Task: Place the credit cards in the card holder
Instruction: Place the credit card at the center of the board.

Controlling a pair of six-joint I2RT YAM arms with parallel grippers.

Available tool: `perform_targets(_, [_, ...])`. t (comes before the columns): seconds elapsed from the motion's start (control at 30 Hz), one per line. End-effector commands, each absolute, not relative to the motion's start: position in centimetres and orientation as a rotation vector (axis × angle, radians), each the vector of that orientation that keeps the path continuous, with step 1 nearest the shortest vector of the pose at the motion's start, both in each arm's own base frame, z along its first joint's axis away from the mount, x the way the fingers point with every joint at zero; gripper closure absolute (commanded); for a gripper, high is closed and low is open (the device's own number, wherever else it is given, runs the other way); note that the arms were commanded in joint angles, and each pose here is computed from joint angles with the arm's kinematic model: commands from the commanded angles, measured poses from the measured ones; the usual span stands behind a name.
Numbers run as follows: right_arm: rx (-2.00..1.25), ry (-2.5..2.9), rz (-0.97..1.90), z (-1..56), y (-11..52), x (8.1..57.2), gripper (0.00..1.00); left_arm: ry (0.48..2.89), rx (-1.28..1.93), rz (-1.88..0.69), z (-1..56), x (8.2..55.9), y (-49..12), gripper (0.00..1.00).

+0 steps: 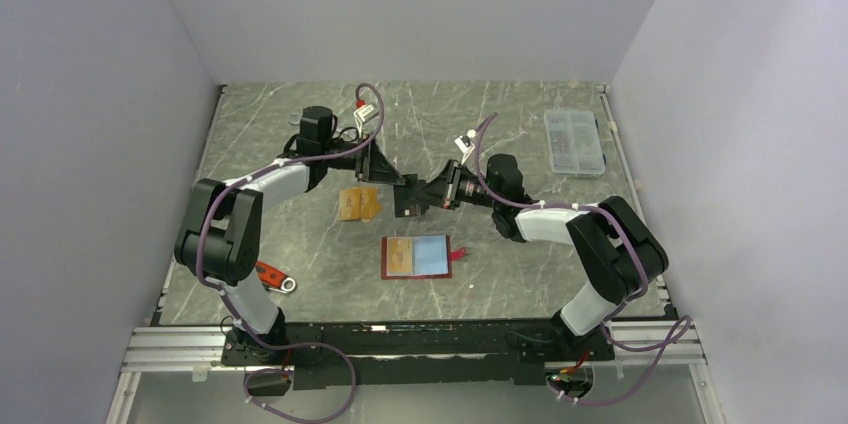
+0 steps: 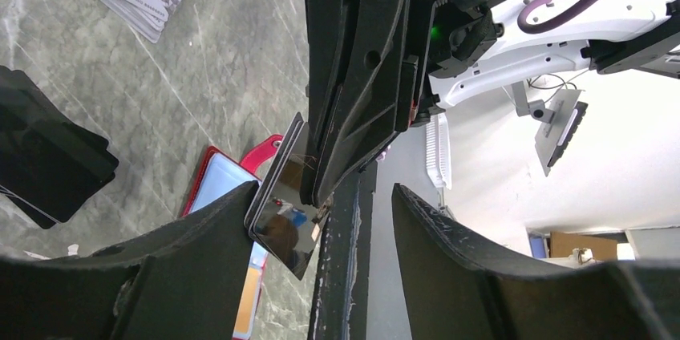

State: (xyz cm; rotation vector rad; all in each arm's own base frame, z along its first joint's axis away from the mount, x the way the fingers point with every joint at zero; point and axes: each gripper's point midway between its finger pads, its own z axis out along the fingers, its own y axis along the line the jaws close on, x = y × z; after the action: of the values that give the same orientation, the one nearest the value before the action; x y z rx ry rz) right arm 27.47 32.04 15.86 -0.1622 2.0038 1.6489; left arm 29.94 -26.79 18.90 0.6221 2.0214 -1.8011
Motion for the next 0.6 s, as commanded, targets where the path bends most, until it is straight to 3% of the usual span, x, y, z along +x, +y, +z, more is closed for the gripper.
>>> perform_targets(0.0, [-0.206, 1.936, 1.630, 17.6, 32.6, 28.5, 1.00, 1.943, 0.695, -1.841, 20.6, 29.0, -26.9, 0.35])
perform_targets(0.57, [-0.193, 2.043, 1.536, 15.2, 34.2, 29.1, 1.00, 1.864, 0.780, -1.897, 23.3, 27.9, -28.1, 0.39])
